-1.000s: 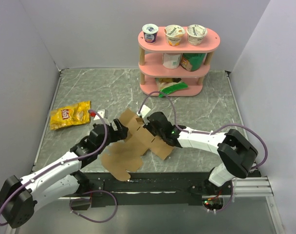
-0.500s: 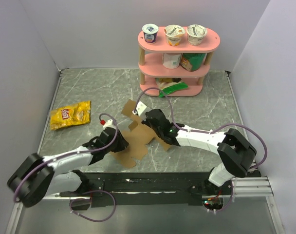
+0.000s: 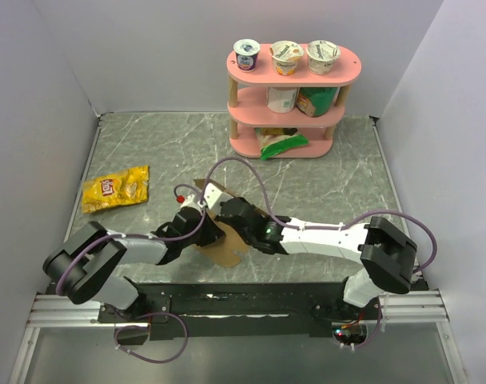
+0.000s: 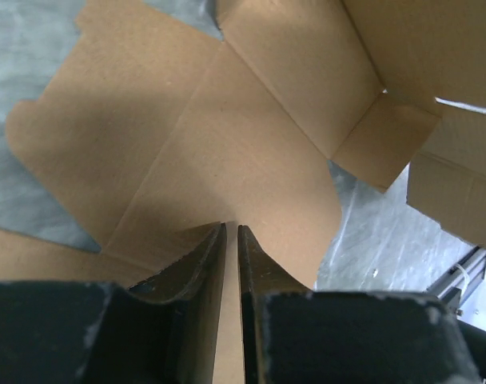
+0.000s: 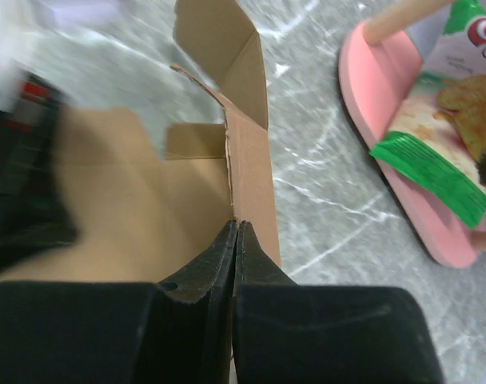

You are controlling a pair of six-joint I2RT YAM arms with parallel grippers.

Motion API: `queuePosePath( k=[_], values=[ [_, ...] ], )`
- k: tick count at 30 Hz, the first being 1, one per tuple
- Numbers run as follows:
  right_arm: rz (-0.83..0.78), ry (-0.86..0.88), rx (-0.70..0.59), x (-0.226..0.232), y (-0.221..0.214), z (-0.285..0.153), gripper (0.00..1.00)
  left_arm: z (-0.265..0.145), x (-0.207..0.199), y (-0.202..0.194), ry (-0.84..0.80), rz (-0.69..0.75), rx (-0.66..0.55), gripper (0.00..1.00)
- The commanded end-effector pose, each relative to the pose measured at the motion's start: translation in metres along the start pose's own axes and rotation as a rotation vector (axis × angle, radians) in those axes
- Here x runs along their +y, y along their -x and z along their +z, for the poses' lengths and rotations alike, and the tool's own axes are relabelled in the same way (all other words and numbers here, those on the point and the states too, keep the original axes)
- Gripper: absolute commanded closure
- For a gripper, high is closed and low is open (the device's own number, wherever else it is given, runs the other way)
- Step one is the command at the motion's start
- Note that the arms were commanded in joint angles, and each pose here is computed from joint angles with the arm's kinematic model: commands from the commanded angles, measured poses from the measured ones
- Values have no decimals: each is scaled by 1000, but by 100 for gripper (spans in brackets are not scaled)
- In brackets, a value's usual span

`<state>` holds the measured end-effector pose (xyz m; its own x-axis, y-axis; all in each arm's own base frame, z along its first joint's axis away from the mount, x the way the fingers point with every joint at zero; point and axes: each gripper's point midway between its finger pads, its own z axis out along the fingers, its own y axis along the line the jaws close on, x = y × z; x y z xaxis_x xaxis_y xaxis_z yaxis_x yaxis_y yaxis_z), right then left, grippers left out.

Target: Fold the paper box

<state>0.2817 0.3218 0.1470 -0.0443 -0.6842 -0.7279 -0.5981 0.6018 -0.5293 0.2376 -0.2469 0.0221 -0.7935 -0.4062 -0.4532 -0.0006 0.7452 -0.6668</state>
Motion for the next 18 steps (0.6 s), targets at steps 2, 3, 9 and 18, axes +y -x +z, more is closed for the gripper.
queuePosePath(
  k=[2,3,9,18],
  values=[
    [93,22,20,22,6,-5,100,4,13,-18,21,5,60,81],
    [97,29,32,28,0,-3,100,4,9,-16,6,13,51,81],
    [74,1,81,32,-21,7,100,1,-3,-2,-34,63,4,68],
    [78,-11,83,22,-32,13,100,-30,-14,24,-76,99,-135,20]
  ],
)
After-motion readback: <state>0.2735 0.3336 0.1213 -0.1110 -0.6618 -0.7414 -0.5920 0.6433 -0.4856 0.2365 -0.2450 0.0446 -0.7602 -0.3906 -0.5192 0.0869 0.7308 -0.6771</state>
